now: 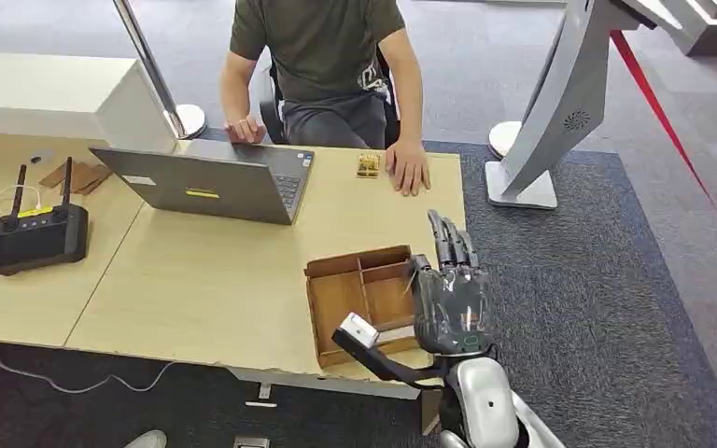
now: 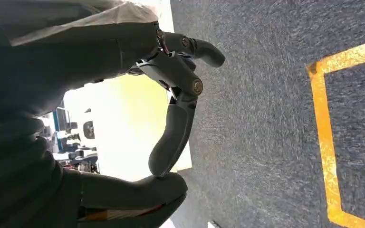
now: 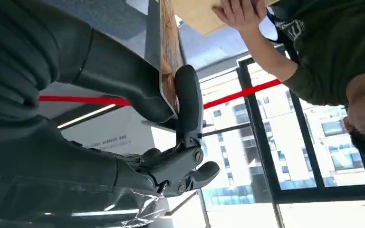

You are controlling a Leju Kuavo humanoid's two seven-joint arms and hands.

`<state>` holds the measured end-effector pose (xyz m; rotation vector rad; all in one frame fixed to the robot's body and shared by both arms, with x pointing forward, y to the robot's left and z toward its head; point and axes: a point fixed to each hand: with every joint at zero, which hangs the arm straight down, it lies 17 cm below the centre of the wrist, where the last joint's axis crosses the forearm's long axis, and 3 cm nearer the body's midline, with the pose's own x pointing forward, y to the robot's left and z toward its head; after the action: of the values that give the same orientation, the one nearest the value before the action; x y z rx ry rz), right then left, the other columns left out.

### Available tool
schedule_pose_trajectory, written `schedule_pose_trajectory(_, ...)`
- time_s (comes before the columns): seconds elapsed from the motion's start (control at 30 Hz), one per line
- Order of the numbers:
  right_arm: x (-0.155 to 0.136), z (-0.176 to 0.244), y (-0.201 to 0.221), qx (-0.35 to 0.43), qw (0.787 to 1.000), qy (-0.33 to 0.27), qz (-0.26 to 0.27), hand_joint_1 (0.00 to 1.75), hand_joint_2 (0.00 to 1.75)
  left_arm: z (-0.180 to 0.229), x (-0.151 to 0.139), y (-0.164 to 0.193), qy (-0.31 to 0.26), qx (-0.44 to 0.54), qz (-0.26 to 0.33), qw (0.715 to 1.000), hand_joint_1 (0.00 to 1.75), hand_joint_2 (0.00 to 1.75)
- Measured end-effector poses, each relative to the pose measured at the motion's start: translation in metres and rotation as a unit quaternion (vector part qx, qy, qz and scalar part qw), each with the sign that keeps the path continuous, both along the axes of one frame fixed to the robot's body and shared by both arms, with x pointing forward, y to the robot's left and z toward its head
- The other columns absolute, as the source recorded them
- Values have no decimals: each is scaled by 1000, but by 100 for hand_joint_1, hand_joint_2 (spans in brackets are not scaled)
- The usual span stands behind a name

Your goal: Pass the card to the sensor for recognition and then transmit it.

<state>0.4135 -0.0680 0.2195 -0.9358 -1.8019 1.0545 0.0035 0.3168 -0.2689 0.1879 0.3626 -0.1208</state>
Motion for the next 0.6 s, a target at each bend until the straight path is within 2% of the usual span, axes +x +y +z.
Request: schedule_pose_trajectory(0.6, -3, 5, -4, 1, 1000, -7, 2, 175, 175, 0, 1, 0, -2, 0, 0, 1000, 0, 175)
